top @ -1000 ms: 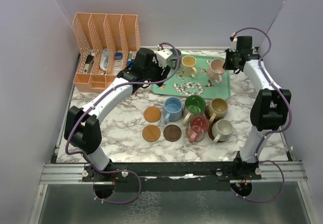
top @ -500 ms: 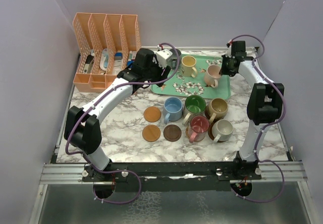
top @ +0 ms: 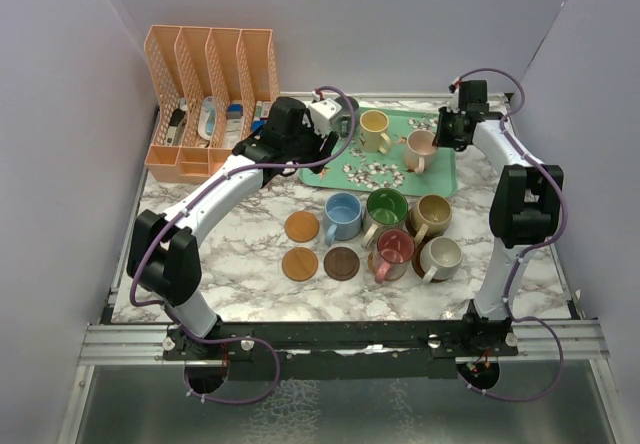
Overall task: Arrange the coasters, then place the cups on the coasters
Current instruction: Place the cup on the tray, then pick up the cup from the tray.
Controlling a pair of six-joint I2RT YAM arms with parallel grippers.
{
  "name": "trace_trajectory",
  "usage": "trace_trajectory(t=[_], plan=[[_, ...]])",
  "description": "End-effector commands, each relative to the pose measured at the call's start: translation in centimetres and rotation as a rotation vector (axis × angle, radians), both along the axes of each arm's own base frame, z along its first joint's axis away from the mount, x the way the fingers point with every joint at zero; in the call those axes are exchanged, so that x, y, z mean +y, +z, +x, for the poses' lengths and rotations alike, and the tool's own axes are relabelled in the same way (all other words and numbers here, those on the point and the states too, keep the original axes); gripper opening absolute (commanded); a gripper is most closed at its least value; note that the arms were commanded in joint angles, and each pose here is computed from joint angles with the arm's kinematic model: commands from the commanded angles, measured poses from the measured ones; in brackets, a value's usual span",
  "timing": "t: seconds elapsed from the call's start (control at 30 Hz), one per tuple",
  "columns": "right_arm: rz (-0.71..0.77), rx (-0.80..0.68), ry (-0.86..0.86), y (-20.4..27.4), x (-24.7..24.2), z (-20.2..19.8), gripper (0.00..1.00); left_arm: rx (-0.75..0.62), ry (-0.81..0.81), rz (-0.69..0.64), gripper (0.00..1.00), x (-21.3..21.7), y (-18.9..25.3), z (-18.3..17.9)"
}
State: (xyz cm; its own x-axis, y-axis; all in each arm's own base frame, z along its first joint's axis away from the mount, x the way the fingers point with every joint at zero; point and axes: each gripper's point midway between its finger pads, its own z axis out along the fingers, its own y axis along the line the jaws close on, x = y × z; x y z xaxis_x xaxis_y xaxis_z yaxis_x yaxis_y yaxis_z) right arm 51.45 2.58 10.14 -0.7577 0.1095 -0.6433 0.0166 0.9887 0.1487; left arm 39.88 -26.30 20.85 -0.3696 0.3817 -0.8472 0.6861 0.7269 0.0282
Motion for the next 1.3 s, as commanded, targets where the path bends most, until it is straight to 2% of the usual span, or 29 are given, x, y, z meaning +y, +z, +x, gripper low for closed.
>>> trace_trajectory(t=[0.0, 0.17, 0.27, 0.37, 0.63, 1.03, 1.27], plan=[[0.014, -0.053, 0.040, 1.9, 0.7, 0.5, 0.22, -0.035, -0.008, -0.030, 0.61, 0.0, 1.5, -0.2], [-0.073, -0.104, 0.161, 3.3, 0.4, 0.9, 0.40, -0.038, -0.009, -0.028, 0.61, 0.0, 1.5, -0.2], [-0.134, -0.112, 0.242, 3.5, 0.2, 1.0, 0.58, -0.037, -0.010, -0.026, 0.61, 0.1, 1.4, -0.2], [-0.196, -0.115, 0.324, 3.4, -0.1, 1.4, 0.63, -0.034, -0.011, -0.024, 0.61, 0.1, 1.3, -0.2], [-0.280, -0.086, 0.588, 1.9, 0.6, 3.1, 0.63, -0.033, -0.012, -0.026, 0.61, 0.1, 1.3, -0.3], [-0.317, -0.056, 0.752, 0.7, 0.9, 4.2, 0.60, -0.038, -0.014, -0.025, 0.61, 0.1, 1.4, -0.4], [-0.294, -0.052, 0.903, -0.2, 2.6, 3.6, 0.54, -0.030, -0.021, -0.027, 0.61, -0.1, 1.0, -0.4]])
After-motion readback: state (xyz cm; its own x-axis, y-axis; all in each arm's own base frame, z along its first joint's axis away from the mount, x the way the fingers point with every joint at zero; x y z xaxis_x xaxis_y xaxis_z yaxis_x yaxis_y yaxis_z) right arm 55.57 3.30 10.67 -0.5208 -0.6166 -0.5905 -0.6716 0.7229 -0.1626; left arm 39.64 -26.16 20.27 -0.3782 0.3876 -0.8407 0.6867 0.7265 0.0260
